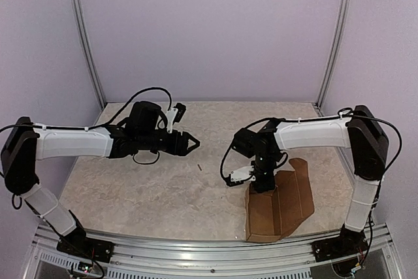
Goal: Fold the paper box
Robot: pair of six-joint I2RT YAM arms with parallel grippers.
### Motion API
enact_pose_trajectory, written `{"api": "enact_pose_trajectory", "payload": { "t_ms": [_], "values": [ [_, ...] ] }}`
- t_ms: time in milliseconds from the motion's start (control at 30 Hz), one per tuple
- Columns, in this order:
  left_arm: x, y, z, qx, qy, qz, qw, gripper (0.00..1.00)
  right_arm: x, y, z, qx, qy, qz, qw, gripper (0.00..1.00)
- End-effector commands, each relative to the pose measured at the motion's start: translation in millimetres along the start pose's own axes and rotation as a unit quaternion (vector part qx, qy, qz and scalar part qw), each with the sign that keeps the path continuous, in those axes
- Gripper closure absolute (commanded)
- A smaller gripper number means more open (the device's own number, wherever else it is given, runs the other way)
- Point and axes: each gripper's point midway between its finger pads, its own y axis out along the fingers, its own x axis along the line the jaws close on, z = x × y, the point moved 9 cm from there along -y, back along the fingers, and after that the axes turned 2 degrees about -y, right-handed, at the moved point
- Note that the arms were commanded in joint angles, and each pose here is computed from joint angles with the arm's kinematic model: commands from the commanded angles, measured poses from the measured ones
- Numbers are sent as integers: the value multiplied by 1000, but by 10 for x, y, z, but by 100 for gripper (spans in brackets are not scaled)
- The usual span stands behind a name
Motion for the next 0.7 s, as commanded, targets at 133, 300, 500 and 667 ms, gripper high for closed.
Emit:
{"api": "enact_pose_trajectory", "payload": {
  "t_ms": [133,300,500,667],
  "values": [
    [44,82,83,6,-9,5,1000,33,-45,-21,31,-12,12,25,1000,100],
    [94,150,210,9,-33,11,999,33,9,140,99,-6,10,27,1000,100],
    [125,280,368,29,-54,20,998,33,22,216,122,-18,7,46,999,100],
    [53,449,499,52,-63,37,996,33,-73,-209,-37,-116,9,70,991,100]
  ]
}}
